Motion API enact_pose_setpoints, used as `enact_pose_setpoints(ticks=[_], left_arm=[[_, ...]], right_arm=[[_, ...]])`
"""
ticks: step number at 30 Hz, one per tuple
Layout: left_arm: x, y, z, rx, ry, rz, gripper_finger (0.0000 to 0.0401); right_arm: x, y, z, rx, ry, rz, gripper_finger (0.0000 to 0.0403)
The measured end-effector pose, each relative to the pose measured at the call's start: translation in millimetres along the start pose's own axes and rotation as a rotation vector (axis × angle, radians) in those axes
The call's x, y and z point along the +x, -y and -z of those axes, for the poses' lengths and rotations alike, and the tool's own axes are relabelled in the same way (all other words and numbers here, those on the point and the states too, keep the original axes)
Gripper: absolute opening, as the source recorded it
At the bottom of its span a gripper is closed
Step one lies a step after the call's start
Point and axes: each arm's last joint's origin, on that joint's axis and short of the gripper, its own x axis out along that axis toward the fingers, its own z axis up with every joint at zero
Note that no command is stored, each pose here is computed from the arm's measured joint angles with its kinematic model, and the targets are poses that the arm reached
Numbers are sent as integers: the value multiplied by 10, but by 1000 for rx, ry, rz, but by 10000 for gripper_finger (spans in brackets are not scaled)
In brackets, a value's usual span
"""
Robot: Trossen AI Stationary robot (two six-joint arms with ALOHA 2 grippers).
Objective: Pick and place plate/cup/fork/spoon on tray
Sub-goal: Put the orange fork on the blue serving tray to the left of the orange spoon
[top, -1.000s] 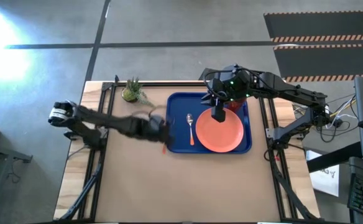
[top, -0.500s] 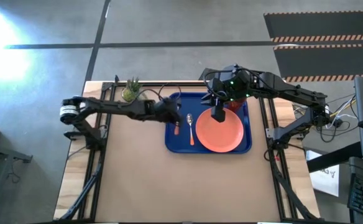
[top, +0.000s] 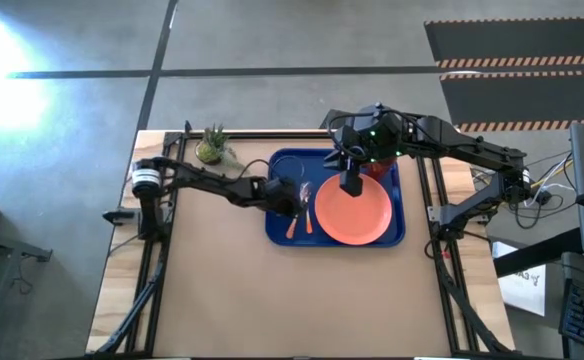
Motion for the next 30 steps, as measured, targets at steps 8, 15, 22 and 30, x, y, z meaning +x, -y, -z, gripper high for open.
enact_pose_setpoints(ticks=[8, 15, 22, 30], left_arm=[[-39, -11, 8, -17, 34, -25, 2], [-235, 102, -86, 9, 131, 0, 2], [-316, 124, -106, 5, 180, -5, 1], [-293, 66, -27, -11, 233, -104, 0]], right_arm=[[0, -1, 28, 3, -29, 0, 68], [-1, -1, 39, 1, -40, -1, 68], [-2, -2, 57, 3, -58, -2, 68], [-3, -2, 80, 14, -83, -2, 68]])
